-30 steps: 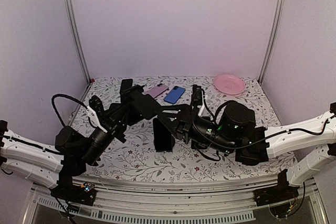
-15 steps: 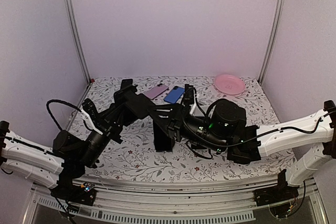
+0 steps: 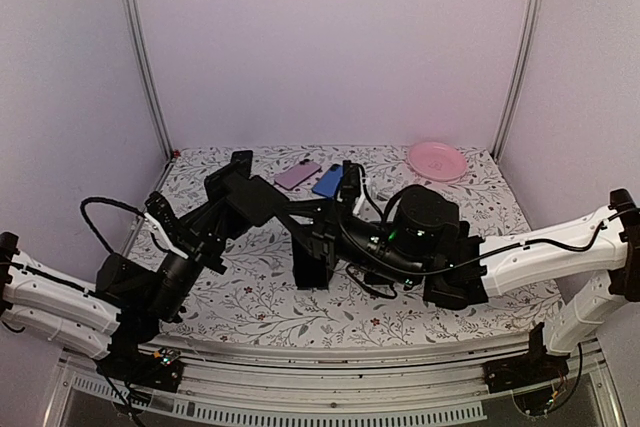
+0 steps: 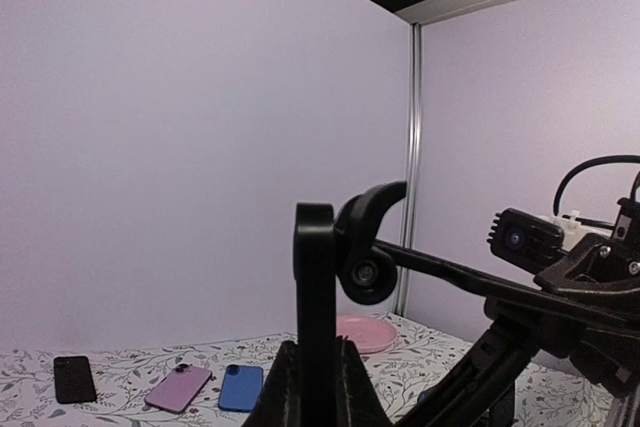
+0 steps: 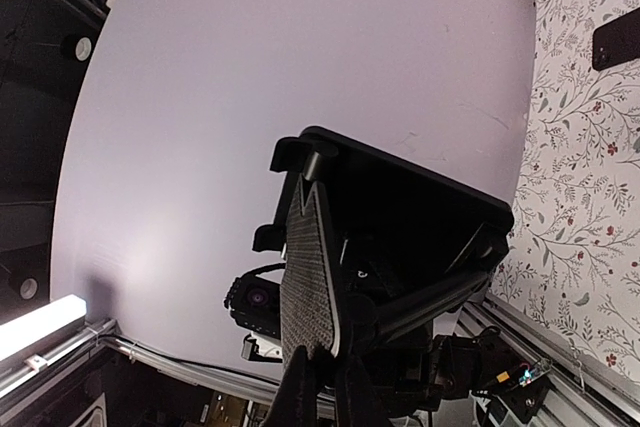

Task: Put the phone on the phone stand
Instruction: Pass from the left arm to the right

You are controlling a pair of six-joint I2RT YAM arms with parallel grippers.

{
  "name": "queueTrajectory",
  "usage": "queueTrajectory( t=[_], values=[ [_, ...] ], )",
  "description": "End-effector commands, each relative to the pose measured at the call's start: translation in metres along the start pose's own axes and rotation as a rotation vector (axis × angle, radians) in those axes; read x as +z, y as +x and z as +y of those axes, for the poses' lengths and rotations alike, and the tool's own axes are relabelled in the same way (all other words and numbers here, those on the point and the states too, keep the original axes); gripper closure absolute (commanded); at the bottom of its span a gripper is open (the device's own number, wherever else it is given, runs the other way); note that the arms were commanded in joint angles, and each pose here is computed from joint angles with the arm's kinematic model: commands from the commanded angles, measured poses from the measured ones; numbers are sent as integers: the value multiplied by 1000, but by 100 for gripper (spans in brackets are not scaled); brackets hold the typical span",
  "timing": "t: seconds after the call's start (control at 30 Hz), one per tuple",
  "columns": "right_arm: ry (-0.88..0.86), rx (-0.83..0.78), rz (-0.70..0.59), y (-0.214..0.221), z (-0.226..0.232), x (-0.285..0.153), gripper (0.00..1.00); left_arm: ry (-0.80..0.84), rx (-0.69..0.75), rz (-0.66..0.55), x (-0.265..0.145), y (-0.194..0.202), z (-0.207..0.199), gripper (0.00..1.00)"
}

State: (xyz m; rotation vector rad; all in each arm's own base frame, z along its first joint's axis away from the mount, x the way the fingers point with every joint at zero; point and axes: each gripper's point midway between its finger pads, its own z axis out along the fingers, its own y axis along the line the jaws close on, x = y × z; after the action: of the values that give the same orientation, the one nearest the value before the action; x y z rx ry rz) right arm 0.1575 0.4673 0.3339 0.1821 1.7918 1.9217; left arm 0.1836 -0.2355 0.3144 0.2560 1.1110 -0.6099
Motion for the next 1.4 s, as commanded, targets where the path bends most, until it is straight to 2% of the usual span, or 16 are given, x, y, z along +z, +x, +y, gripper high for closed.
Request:
queueTrajectory(
  t=[0.0,0.1,0.13,0.23,0.33,0.47,0.5,0.7,0.9,0.97,1.13,1.27,1.37],
  values=[
    [-22,-25,-15,-6,8,10,97,-5,-20,-17,-7,-5,3,100],
    [-3,-44,-17,-5,3,13,98,-32,-30,13,-11,2,9,96],
    [3,-50,-19,-6,2,14,98,-42,-38,25,-11,5,11,93],
    [27,-73,-25,-6,-3,17,98,-100,-63,73,-15,16,22,72],
    [51,-99,-30,-6,-9,21,98,-138,-83,102,-21,25,31,42],
    [86,-141,-30,-5,-16,28,98,-200,-120,159,-29,42,42,22],
    [101,-165,-27,-4,-19,31,98,-228,-143,171,-32,46,47,19],
    [161,-284,-15,-4,-24,47,98,-335,-228,252,-51,70,68,11],
    [241,-429,12,-8,-34,65,99,-448,-311,352,-80,98,90,10],
    [265,-477,32,-10,-40,70,99,-500,-385,360,-91,104,100,9],
    [273,-566,86,-16,-46,85,99,-563,-441,394,-113,117,114,9],
    [320,-695,159,-14,-52,96,99,-616,-453,388,-116,105,123,9],
    [356,-769,227,-9,-60,101,99,-664,-398,387,-118,87,133,8]
  ],
)
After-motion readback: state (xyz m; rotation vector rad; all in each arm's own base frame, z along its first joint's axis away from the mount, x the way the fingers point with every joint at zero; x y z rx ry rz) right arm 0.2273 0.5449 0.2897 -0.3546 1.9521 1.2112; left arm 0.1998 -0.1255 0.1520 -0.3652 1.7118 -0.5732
